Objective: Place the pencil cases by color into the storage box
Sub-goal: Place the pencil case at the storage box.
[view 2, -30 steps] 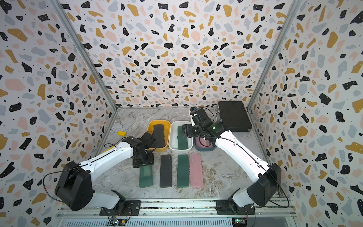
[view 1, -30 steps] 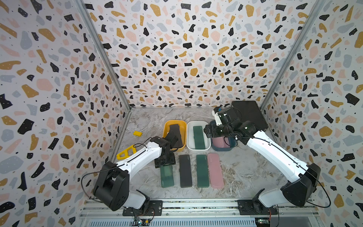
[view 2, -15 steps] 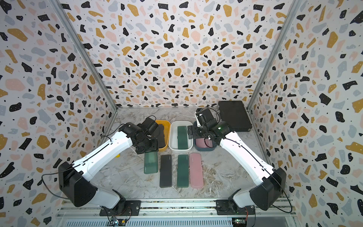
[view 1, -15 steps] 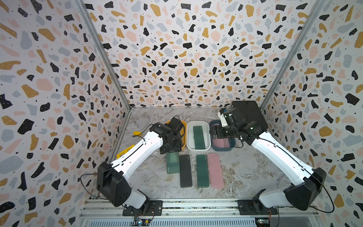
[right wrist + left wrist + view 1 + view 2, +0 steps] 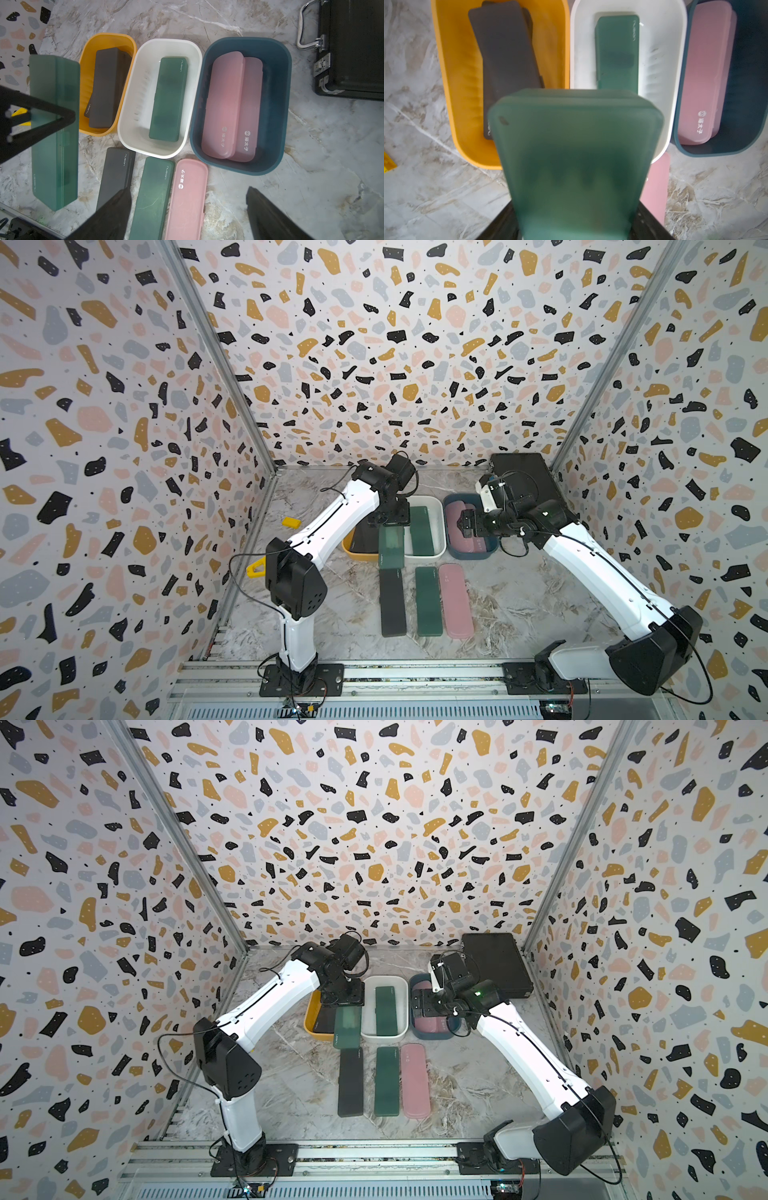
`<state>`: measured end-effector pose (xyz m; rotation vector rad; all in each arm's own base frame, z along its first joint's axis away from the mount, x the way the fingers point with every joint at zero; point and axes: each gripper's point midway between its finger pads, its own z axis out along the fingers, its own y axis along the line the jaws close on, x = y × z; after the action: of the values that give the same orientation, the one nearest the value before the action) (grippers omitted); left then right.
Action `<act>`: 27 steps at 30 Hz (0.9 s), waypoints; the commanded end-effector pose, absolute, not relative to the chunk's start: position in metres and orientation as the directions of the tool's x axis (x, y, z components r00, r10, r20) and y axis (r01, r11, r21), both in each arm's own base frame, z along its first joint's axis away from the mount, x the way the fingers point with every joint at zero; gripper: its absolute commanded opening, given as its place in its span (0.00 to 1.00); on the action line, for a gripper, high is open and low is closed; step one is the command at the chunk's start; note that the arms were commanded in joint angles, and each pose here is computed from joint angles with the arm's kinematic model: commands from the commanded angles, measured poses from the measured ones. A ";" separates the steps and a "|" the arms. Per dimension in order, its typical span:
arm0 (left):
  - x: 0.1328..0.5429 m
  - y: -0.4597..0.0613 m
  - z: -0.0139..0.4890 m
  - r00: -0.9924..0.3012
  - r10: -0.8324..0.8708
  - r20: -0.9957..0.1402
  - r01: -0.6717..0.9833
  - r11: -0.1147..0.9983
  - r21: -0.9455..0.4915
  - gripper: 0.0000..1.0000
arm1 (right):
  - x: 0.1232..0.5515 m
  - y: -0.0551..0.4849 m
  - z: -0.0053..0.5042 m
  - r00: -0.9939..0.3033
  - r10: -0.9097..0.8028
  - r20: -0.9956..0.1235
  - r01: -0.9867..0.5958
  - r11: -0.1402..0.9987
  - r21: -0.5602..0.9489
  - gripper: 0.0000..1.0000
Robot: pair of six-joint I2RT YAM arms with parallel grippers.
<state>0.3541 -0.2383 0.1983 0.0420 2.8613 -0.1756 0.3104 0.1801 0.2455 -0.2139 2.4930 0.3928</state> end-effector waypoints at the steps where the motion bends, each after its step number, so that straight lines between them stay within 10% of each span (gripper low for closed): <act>1: 0.358 -0.253 0.201 -0.963 0.070 -0.262 0.101 0.989 -0.108 0.64 | 0.301 0.170 0.250 -0.809 -0.062 -0.585 -0.242 0.941 0.235 0.91; 27: 0.432 -0.311 0.154 -0.939 0.108 -0.325 0.161 0.977 -0.141 0.64 | 0.290 0.151 0.236 -0.834 -0.058 -0.549 -0.225 0.943 0.244 0.91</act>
<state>0.4228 -0.3014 0.1494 0.1751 2.8479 -0.2004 0.2981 0.1543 0.2310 -0.1827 2.5416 0.3992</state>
